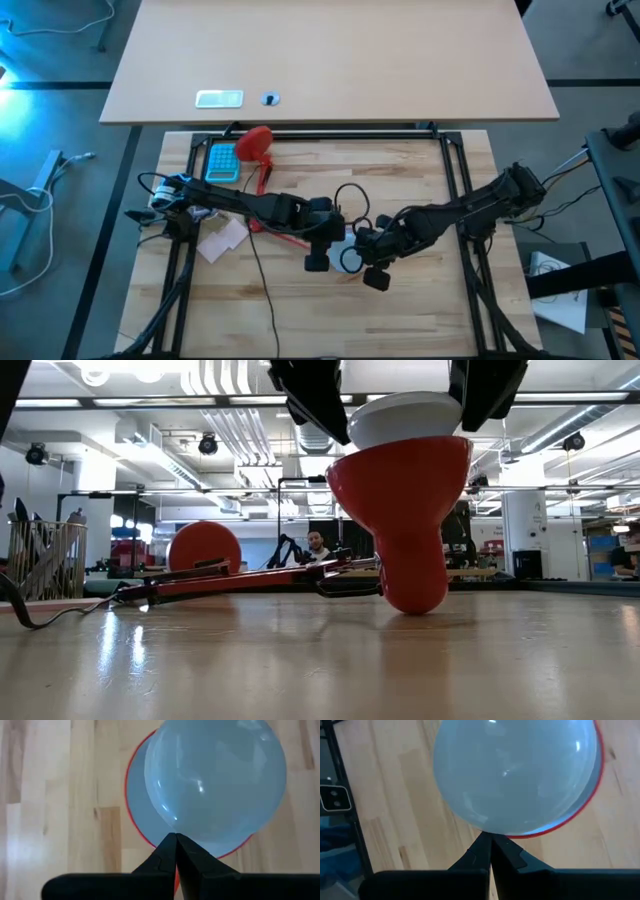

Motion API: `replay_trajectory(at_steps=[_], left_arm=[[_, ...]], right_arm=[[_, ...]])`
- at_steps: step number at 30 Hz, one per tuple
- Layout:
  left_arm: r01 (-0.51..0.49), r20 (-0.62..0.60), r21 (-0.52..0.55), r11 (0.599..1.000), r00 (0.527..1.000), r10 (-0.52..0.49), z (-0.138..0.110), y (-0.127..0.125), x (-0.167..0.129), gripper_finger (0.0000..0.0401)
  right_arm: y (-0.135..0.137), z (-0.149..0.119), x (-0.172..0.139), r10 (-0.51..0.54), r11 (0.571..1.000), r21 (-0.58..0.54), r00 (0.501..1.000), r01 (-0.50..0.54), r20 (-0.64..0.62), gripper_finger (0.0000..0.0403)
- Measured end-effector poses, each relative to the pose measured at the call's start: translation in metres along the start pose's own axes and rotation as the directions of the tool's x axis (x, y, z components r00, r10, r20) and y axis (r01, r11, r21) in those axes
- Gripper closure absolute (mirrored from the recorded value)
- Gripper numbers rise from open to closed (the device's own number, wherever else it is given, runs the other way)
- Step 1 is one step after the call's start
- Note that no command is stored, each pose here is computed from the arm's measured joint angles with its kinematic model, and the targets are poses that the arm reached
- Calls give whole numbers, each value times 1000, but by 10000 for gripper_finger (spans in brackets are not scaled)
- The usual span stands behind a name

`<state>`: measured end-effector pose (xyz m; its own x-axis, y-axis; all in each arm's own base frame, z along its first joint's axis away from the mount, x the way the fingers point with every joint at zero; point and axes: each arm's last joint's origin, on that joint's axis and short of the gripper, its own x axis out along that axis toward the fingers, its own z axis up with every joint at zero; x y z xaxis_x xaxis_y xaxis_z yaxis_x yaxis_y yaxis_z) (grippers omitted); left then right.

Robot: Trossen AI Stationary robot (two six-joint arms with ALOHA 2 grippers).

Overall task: Screw lightbulb
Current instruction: Remove the light bulb from the lamp

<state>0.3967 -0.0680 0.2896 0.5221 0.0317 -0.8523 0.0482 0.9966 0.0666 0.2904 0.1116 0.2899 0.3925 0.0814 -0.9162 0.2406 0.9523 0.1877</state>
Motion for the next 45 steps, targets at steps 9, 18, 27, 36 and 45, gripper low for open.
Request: replay_trajectory(at_steps=[9,18,27,36,45], left_arm=[[45,-9,56,997,999,-45,-3,-26,-5,401],[62,-38,47,997,998,-60,-8,-39,-9,401],[-25,-55,51,998,998,28,-7,-14,-5,401],[-49,18,9,999,999,49,1,1,-2,401],[70,9,-41,997,998,-70,-1,-28,-8,401]], right_arm=[[-11,4,3,-47,999,-22,999,47,-24,403],[-20,11,-8,-51,999,-1,999,51,4,403],[1,1,-8,61,998,15,998,-61,-23,403],[0,6,-7,54,999,-4,998,-54,12,403],[-24,8,-8,-53,998,-34,998,52,-42,403]])
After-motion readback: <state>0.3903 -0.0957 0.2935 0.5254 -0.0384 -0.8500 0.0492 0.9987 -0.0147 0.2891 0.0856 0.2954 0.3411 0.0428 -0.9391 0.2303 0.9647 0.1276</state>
